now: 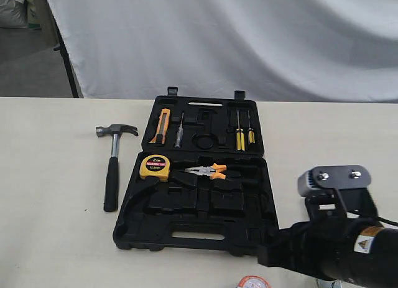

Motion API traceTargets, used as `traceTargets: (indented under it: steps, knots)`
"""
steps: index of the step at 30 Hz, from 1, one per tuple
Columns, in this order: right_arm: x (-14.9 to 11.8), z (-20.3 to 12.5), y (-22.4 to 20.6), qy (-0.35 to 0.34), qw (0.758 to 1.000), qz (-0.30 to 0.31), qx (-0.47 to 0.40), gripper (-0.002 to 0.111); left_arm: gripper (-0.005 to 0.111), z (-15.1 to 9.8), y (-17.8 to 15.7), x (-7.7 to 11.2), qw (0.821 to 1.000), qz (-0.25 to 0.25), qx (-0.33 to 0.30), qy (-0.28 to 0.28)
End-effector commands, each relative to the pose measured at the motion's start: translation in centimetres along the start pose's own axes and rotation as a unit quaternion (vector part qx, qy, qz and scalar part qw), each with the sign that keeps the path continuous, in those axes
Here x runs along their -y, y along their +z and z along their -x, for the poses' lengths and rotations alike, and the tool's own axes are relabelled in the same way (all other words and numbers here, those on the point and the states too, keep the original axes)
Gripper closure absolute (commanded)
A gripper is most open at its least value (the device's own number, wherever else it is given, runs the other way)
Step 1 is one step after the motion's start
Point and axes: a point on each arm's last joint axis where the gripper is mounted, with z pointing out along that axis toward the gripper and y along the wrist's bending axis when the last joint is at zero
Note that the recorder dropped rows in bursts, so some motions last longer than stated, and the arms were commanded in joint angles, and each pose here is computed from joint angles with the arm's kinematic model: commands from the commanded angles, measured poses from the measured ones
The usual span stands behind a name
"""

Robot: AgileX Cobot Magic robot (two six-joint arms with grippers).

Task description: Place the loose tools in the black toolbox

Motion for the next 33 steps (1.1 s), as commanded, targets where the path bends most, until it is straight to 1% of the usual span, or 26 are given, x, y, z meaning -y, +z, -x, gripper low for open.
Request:
traceTargets:
  steps: [1,2,5,8,10,14,20,33]
  knots:
    - [-1.2,0.0,1.9,-0.016,0.999,0.006,-0.036,0.089,0.106,0.2,0.0,0.1,1.0,-0.004,0.007,0.001]
    - [-1.6,0.0,2.3,-0.025,0.999,0.009,-0.043,0.078,0.106,0.2,0.0,0.1,1.0,-0.004,0.007,0.001]
    - [-2.4,0.0,2.5,-0.06,0.995,0.022,-0.078,0.057,0.106,0.2,0.0,0.1,1.0,-0.004,0.007,0.001]
    - [-2.9,0.0,2.3,-0.089,0.989,0.034,-0.112,0.048,0.106,0.2,0.0,0.1,1.0,-0.004,0.007,0.001]
    - [-2.8,-0.5,2.2,-0.114,0.983,0.04,-0.136,0.047,0.106,0.2,0.0,0.1,1.0,-0.004,0.007,0.001]
    - [-2.8,-0.7,2.4,-0.143,0.978,0.042,-0.145,0.047,0.106,0.2,0.0,0.1,1.0,-0.004,0.007,0.001]
    - [-2.3,-1.5,4.5,-0.142,0.978,0.022,-0.153,0.047,0.106,0.2,0.0,0.1,1.0,-0.004,0.007,0.001]
    - [-1.6,-3.0,6.7,-0.14,0.972,0.0,-0.188,0.047,0.106,0.2,0.0,0.1,1.0,-0.004,0.007,0.001]
